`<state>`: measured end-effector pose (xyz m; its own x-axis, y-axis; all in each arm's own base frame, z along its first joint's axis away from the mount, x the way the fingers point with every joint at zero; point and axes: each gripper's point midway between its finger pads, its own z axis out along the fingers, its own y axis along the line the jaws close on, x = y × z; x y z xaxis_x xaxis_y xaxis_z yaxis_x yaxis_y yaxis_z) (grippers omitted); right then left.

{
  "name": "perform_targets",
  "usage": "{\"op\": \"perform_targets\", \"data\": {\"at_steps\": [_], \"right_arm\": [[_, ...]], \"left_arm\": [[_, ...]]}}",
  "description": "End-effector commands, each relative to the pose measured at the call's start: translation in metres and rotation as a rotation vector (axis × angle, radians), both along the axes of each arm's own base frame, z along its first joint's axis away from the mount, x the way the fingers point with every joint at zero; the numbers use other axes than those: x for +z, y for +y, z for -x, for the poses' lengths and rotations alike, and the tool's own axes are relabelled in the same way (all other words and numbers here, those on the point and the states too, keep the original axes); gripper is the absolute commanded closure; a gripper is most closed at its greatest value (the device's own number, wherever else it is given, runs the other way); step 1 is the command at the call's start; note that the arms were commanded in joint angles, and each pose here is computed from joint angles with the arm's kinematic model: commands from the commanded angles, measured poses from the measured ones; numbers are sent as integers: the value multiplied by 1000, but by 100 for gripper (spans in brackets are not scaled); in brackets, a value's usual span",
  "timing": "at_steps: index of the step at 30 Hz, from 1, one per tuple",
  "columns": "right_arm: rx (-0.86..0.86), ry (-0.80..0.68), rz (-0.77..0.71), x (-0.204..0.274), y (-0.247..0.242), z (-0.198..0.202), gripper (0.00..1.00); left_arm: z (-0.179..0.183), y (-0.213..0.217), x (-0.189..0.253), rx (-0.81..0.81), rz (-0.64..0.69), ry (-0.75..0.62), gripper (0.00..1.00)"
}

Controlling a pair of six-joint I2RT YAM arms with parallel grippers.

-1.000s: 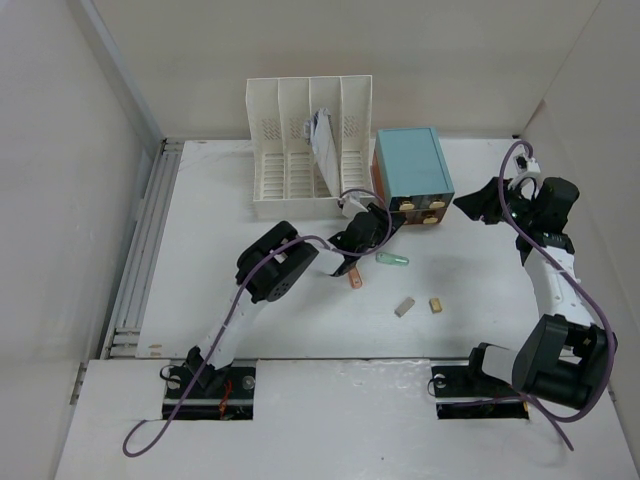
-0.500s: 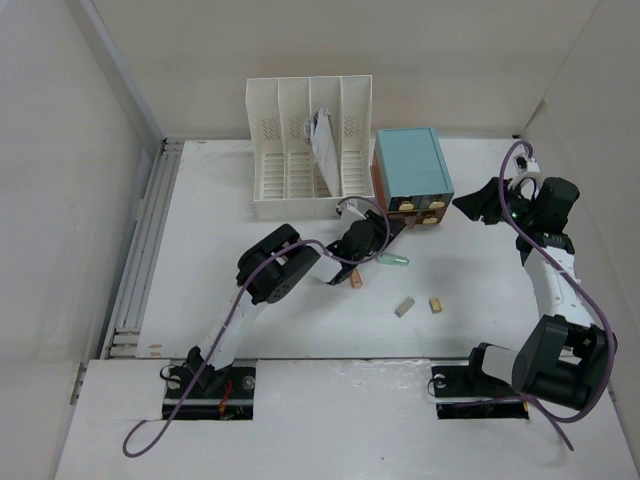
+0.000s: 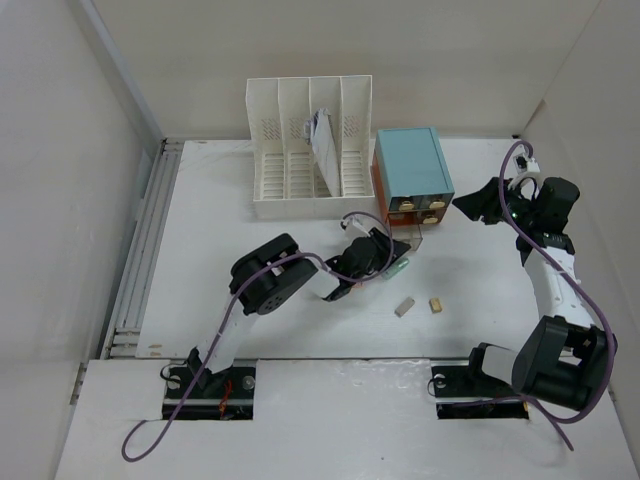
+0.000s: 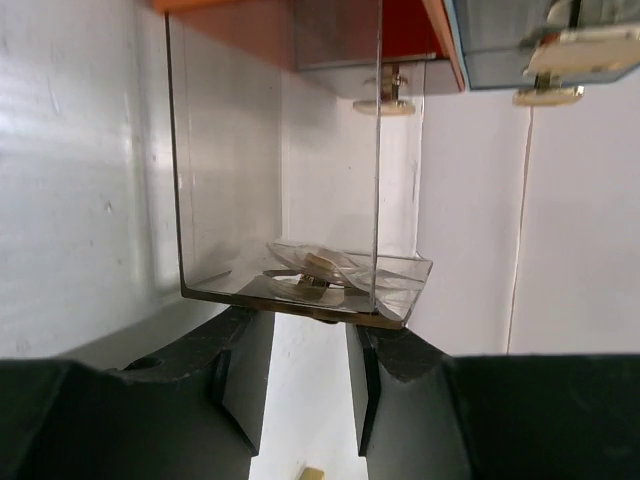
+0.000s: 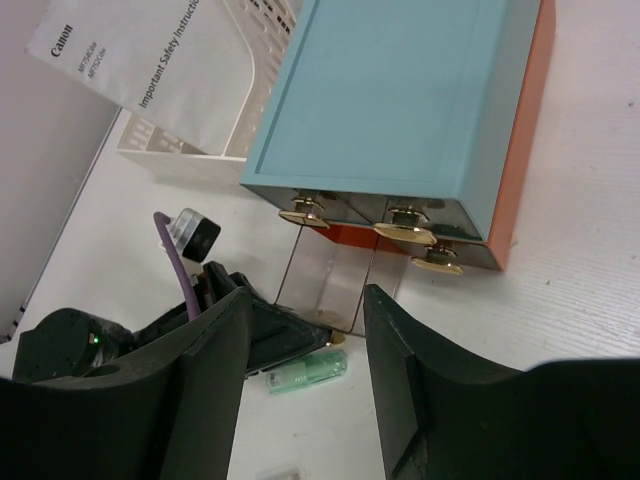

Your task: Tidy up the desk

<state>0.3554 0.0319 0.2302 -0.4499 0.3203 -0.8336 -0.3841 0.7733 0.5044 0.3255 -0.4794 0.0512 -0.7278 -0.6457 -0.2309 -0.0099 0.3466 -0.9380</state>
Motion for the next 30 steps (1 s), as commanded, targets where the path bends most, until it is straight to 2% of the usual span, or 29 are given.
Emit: {"op": "perform_targets", "data": {"at_steps": [1,5,6,7,8,9,12,14,16,19,21,24,26,28,29,30], "right_arm": [[13,-79,17,18,0,0,46],[13,-79,17,18,0,0,46],[13,-79,17,18,0,0,46],[13,-79,17,18,0,0,46],[23,-80,13,18,2,1,45],[23,-80,13,18,2,1,45],[25,-85,21,18,1,1,45],[34,-86,18,19,3,2,45],[35,-91,25,18,2,2,45],[47,-110,38,21,4,4,45],[51,-131,60,24,3,5,44],[155,-254,161,35,12,17,44],[314,-404,288,40,25,35,44],[421,-410,322,29,34,55,44],[493,-565,482,37,32,53,44],[534,-592,565,31,30,57,44]], "left_arm": [[36,-15,17,-124,15,-9,76],[50,-19,14,-158,-2,0,76],[50,-20,19,-160,0,-12,70],[48,-18,16,-157,-23,-24,59],[48,-17,19,-167,-45,-57,35],[43,-15,28,-161,-44,-80,27],[46,-11,47,-183,-49,-150,9],[47,-8,58,-193,-67,-200,8],[63,-11,83,-221,-42,-253,8],[80,-8,112,-228,-50,-303,16],[90,-2,127,-223,-54,-330,42],[99,19,164,-166,-112,-412,100],[99,46,190,-108,-212,-490,100],[100,67,209,-80,-308,-558,100],[105,86,230,-68,-368,-592,100],[109,96,238,-103,-466,-680,100]]}}
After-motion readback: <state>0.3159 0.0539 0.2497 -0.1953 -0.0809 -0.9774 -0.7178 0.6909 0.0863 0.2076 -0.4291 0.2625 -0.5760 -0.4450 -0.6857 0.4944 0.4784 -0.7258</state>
